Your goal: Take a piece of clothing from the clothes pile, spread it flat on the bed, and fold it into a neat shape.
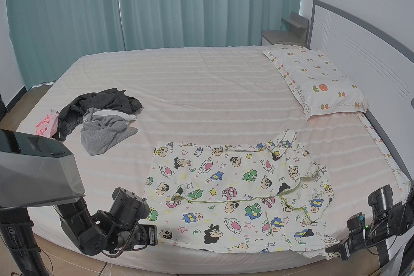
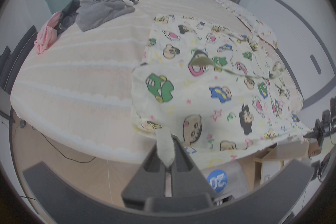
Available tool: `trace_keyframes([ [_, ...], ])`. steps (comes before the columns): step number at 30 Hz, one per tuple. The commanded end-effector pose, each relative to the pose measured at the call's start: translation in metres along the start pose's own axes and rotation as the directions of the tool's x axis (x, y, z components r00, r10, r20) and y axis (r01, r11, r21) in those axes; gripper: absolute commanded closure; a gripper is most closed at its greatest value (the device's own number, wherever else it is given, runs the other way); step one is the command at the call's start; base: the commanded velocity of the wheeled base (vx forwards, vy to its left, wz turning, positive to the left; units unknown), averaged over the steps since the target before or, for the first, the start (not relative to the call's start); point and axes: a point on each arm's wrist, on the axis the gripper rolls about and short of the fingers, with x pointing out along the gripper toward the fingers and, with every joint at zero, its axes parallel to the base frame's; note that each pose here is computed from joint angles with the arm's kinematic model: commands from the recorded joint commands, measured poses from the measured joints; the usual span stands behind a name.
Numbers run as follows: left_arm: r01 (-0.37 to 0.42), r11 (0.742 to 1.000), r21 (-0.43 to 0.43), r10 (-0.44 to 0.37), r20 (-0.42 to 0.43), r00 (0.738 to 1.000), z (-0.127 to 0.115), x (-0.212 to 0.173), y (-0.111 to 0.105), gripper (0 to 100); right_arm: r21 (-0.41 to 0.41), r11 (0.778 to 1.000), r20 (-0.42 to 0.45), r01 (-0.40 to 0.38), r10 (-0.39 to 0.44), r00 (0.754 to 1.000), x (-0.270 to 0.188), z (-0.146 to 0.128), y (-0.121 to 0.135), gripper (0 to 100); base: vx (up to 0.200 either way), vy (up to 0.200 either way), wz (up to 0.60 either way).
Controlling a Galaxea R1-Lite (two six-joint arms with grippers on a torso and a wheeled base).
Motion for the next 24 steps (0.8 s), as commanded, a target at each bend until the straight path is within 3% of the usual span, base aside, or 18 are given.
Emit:
trace_keyframes([
  [1, -0.004, 1.000, -0.029, 0.005, 0.053, 0.999, 0.013, 0.002, -0.003, 100, 0.001, 0.999, 0.083, 0.032, -0.032, 0.996, -0.006, 0.013, -0.006, 100, 0.000, 0.000, 0.00],
  [10, -0.025, 0.997, -0.070, 0.030, 0.077, 0.997, 0.042, 0.009, -0.007, 100, 0.043, 0.999, 0.180, 0.032, -0.040, 0.983, -0.005, 0.044, -0.022, 100, 0.000, 0.000, 0.00],
  [16, -0.047, 0.995, -0.092, 0.051, 0.047, 0.998, 0.055, 0.012, -0.010, 100, 0.046, 0.998, 0.192, 0.031, -0.039, 0.981, 0.006, 0.060, -0.034, 100, 0.000, 0.000, 0.00],
  [20, -0.076, 0.991, -0.111, 0.078, 0.009, 0.997, 0.075, 0.017, -0.016, 100, 0.110, 0.994, 0.206, 0.014, -0.036, 0.978, 0.016, 0.075, -0.042, 100, 0.000, 0.000, 0.00],
  [24, -0.094, 0.989, -0.113, 0.093, -0.011, 0.996, 0.078, 0.028, -0.017, 100, 0.120, 0.993, 0.210, 0.012, -0.037, 0.977, 0.023, 0.083, -0.048, 100, 0.000, 0.000, 0.00],
])
